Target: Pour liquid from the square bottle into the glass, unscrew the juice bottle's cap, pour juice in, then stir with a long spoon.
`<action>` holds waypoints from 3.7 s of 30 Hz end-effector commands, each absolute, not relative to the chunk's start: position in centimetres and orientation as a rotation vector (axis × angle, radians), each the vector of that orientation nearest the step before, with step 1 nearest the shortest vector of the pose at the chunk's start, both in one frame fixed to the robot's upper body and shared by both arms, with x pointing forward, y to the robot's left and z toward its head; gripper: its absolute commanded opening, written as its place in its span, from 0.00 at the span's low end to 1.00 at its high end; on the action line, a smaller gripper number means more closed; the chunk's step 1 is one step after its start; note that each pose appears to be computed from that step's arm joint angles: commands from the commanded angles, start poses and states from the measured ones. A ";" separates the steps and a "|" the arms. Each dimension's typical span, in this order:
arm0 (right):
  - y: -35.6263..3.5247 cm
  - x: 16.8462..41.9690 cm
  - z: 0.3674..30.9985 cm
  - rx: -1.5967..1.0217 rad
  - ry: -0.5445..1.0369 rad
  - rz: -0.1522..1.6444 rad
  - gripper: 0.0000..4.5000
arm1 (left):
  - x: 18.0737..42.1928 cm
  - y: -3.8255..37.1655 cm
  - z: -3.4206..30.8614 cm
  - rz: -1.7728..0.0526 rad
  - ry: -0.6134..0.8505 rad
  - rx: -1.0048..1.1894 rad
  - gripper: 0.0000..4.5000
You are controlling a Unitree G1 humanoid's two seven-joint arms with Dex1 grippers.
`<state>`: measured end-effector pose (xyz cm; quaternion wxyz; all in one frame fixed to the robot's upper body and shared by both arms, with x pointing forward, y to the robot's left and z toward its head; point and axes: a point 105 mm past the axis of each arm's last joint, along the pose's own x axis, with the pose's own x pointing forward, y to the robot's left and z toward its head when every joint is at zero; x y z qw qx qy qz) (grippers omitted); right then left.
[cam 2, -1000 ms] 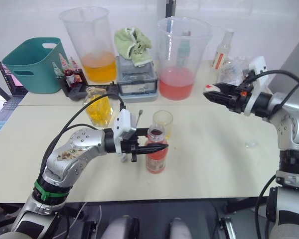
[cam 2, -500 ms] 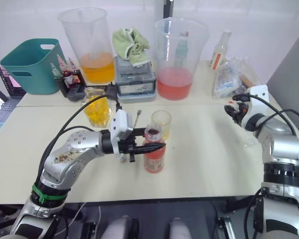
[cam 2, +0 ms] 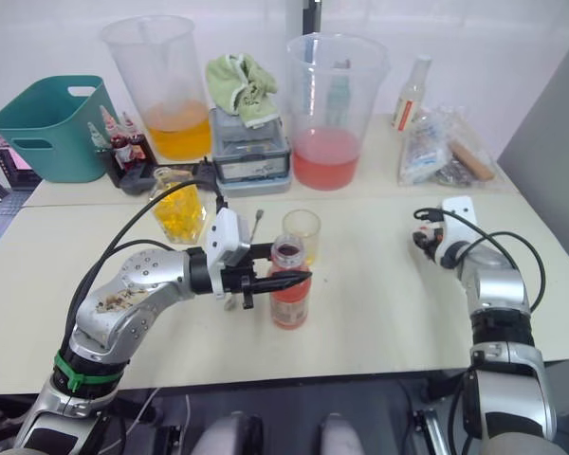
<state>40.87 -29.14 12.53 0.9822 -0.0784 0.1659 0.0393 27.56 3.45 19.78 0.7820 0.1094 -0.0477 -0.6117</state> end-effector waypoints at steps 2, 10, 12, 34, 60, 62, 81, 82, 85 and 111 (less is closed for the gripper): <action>-29.4 41.2 13.8 -0.183 0.300 0.068 0.35 | 28.2 4.2 18.1 -1.272 -0.018 0.250 0.35; -29.6 41.1 13.9 -0.172 0.306 0.059 0.59 | 28.3 4.2 18.1 -1.273 -0.017 0.252 0.35; -29.5 41.1 14.5 -0.173 0.293 0.061 0.74 | 28.3 4.2 18.0 -1.275 -0.016 0.252 0.35; -19.1 32.3 27.4 -0.320 -0.030 0.855 0.99 | 28.0 7.1 20.3 -1.228 -0.044 0.177 0.35; -16.3 29.6 26.3 -0.257 0.020 0.927 0.99 | 35.5 10.8 29.3 -0.962 -0.274 0.316 0.35; -16.4 29.1 26.1 -0.250 0.021 0.908 0.99 | 36.8 10.7 29.2 -0.931 -0.285 0.350 0.35; -17.8 26.9 25.6 -0.226 0.041 0.750 0.99 | 43.4 6.7 28.3 -0.789 -0.328 0.741 0.35; -17.9 26.8 25.6 -0.225 0.041 0.742 0.99 | 43.4 6.2 28.2 -0.796 -0.336 0.767 0.35; -18.0 26.7 25.6 -0.216 0.037 0.725 0.99 | 43.1 4.7 28.2 -0.820 -0.380 0.823 0.35; -18.7 25.3 23.7 -0.202 0.083 0.692 0.99 | 42.9 1.7 25.3 -0.732 -0.498 1.219 0.35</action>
